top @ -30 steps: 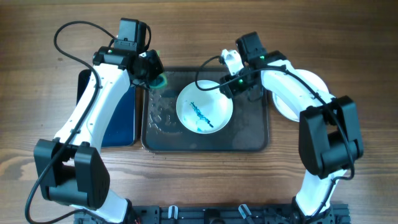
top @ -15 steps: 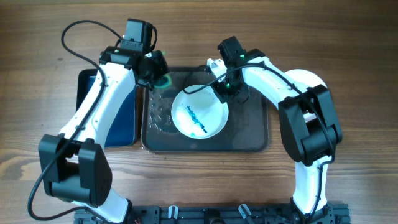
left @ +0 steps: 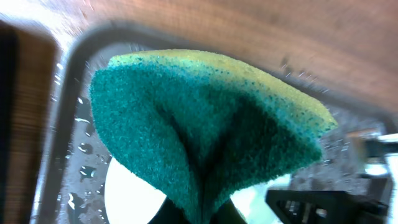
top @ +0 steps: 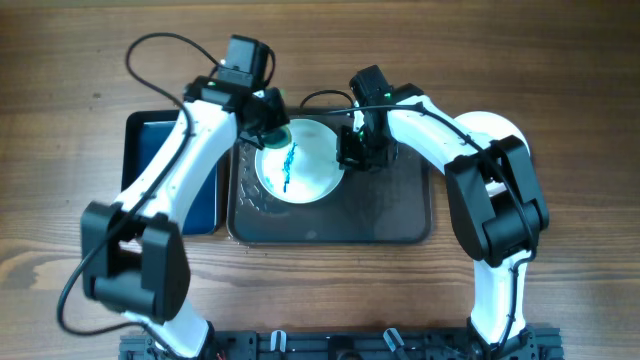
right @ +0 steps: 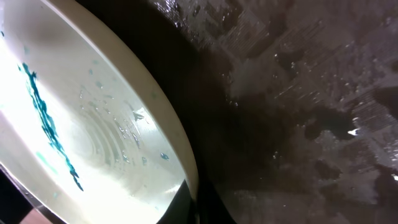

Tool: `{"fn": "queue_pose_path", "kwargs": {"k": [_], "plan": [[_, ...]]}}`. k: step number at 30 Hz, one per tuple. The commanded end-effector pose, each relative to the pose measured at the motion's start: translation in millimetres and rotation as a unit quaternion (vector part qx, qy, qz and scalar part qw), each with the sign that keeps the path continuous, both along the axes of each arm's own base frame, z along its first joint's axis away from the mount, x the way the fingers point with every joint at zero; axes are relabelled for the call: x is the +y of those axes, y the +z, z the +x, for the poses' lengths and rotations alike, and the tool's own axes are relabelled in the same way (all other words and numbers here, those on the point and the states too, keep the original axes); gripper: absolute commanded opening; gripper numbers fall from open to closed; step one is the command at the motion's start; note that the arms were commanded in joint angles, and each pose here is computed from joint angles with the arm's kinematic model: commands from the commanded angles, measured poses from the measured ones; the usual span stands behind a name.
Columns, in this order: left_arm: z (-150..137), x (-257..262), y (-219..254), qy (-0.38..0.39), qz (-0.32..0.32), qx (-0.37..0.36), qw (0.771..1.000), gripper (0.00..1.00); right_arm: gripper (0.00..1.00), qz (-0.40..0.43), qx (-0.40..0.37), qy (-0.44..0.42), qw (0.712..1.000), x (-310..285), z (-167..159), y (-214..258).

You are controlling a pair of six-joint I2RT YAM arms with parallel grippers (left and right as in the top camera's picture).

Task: Clean dirty plates on tray and stack at the side
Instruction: 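Lower the sponge with the left gripper onto the third plate, then scrub the third plate with the sponge while the right gripper holds it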

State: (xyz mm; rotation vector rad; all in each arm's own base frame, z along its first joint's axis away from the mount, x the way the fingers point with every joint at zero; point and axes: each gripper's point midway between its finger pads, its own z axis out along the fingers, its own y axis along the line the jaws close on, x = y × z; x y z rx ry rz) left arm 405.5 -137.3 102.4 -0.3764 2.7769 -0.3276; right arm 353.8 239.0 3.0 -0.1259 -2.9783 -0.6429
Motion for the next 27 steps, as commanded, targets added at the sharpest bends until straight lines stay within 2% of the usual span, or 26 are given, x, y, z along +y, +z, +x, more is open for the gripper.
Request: {"fn": "queue_pose_path", "kwargs": {"k": [1,8,12,14,17,18,19,21,23,25,27], "plan": [[-8.2,-9.0,-34.5,-0.017,0.013,0.044,0.999,0.04,0.04,-0.001,0.03,-0.008,1.0,2.7,-10.9,-15.3],[-30.6,-2.9,-91.1,-0.061,0.051,0.128,0.989,0.04,0.04,0.002,0.024,-0.002,1.0,3.4,-9.5,-15.1],[-42.0,-9.8,-107.9,-0.155,0.053,0.143,0.976,0.04,0.04,0.002,0.024,-0.001,1.0,3.5,-9.5,-15.1],[-51.8,-24.5,-114.1,-0.215,0.025,0.143,0.966,0.04,0.04,0.003,0.022,0.0,1.0,4.0,-8.8,-15.0],[-80.9,-72.7,-117.4,-0.304,-0.096,0.143,0.937,0.04,0.04,0.004,0.02,0.001,1.0,4.4,-8.1,-14.9],[-91.4,-83.3,-122.8,-0.317,-0.111,0.147,0.931,0.04,0.04,0.004,0.02,0.001,1.0,4.4,-8.1,-14.9],[-97.1,-85.1,-130.3,-0.324,-0.098,0.148,0.929,0.04,0.04,0.004,0.02,0.001,1.0,4.4,-8.1,-14.9],[-91.1,-64.6,-145.1,-0.275,-0.008,0.156,0.949,0.04,0.04,0.004,0.02,0.001,1.0,4.4,-8.1,-14.9],[-69.5,-20.9,-151.8,-0.149,0.12,0.142,0.971,0.04,0.04,0.004,0.02,0.001,1.0,4.4,-8.1,-14.9],[-56.5,20.7,-145.5,-0.028,0.217,0.117,0.969,0.04,0.04,0.004,0.02,0.001,1.0,4.4,-8.1,-14.9],[-52.3,51.6,-134.6,0.052,0.289,0.092,0.952,0.04,0.04,0.004,0.019,0.002,1.0,4.4,-8.1,-14.9]]}}
